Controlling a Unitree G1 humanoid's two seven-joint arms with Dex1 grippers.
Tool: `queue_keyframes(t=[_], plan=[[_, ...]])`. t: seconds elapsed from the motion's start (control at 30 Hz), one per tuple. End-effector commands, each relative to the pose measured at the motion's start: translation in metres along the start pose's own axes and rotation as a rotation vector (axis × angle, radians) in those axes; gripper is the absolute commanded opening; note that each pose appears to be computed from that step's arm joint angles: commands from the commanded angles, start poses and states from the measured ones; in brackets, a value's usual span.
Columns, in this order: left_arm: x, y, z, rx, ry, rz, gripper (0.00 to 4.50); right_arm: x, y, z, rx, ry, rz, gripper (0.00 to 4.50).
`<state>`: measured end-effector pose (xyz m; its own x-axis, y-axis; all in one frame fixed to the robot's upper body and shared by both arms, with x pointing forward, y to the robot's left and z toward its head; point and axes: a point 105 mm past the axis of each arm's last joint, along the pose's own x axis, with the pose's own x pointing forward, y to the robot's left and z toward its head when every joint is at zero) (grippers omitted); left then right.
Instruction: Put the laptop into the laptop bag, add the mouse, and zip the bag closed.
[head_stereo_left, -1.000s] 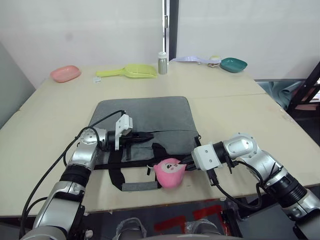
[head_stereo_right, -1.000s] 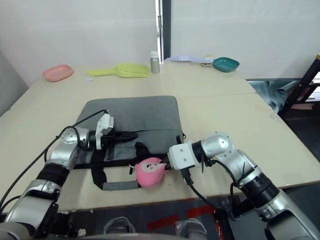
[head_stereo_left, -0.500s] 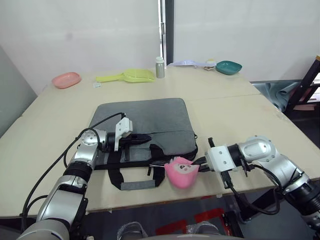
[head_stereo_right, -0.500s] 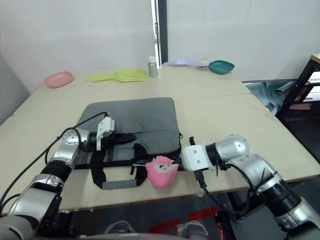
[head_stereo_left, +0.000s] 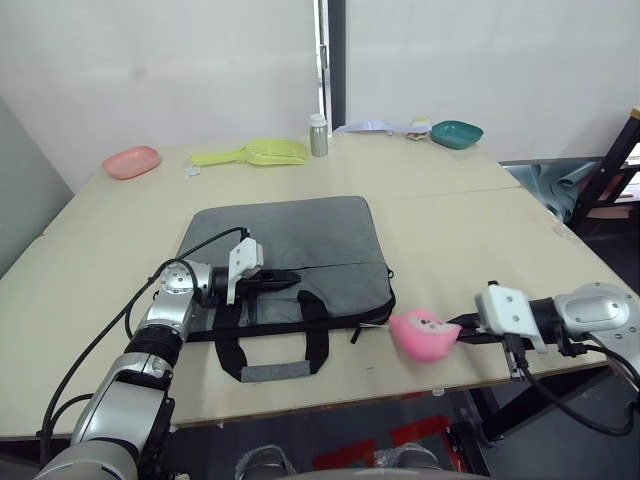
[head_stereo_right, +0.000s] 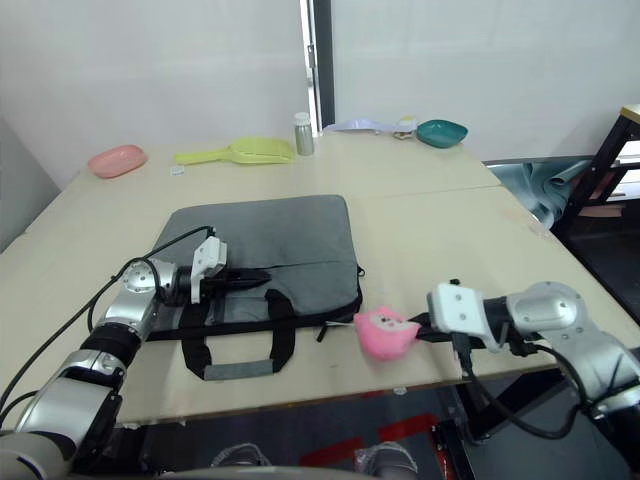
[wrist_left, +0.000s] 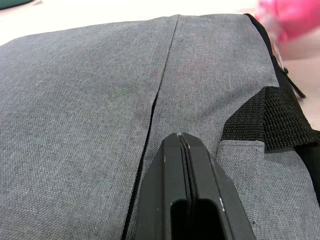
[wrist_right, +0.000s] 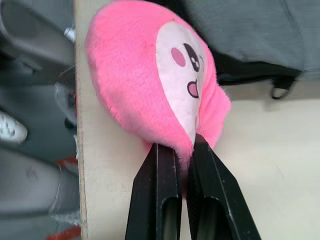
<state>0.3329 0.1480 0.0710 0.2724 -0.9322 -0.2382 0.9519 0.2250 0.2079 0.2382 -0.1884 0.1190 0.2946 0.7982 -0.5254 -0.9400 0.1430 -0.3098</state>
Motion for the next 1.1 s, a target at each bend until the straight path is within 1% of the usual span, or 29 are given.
queue_keyframes(t=[0.03,0.13,0.23,0.33,0.4,0.47,0.57,0.63,0.77,0.9,1.1], plan=[[-0.012,-0.032,-0.060,-0.182,0.187,-0.044,0.00,-0.015,-0.009,0.011,0.043,-0.040,-0.075,0.05],[-0.009,-0.032,-0.058,-0.178,0.181,-0.048,0.00,-0.021,-0.026,0.023,0.191,-0.165,-0.195,0.05],[-0.008,-0.032,-0.058,-0.177,0.176,-0.053,0.00,-0.029,-0.042,0.021,0.276,-0.195,-0.289,0.05],[-0.007,-0.032,-0.057,-0.172,0.178,-0.058,0.00,-0.032,-0.051,0.014,0.372,-0.215,-0.357,0.05],[-0.007,-0.031,-0.057,-0.169,0.179,-0.061,0.00,-0.031,-0.053,0.008,0.416,-0.203,-0.383,0.05],[-0.006,-0.032,-0.056,-0.167,0.178,-0.066,0.00,-0.028,-0.054,0.003,0.418,-0.179,-0.399,0.05],[-0.006,-0.034,-0.056,-0.164,0.177,-0.077,0.00,-0.026,-0.060,-0.003,0.468,-0.166,-0.461,0.05],[-0.006,-0.034,-0.056,-0.163,0.177,-0.080,0.00,-0.027,-0.064,-0.010,0.499,-0.132,-0.503,0.05],[-0.008,-0.034,-0.057,-0.163,0.181,-0.079,0.00,-0.027,-0.059,-0.018,0.537,-0.088,-0.493,0.05],[-0.010,-0.034,-0.057,-0.162,0.184,-0.079,0.00,-0.034,-0.062,-0.024,0.535,-0.064,-0.547,0.05],[-0.008,-0.037,-0.059,-0.171,0.181,-0.088,0.00,-0.026,-0.094,-0.015,0.462,-0.103,-0.706,0.05]])
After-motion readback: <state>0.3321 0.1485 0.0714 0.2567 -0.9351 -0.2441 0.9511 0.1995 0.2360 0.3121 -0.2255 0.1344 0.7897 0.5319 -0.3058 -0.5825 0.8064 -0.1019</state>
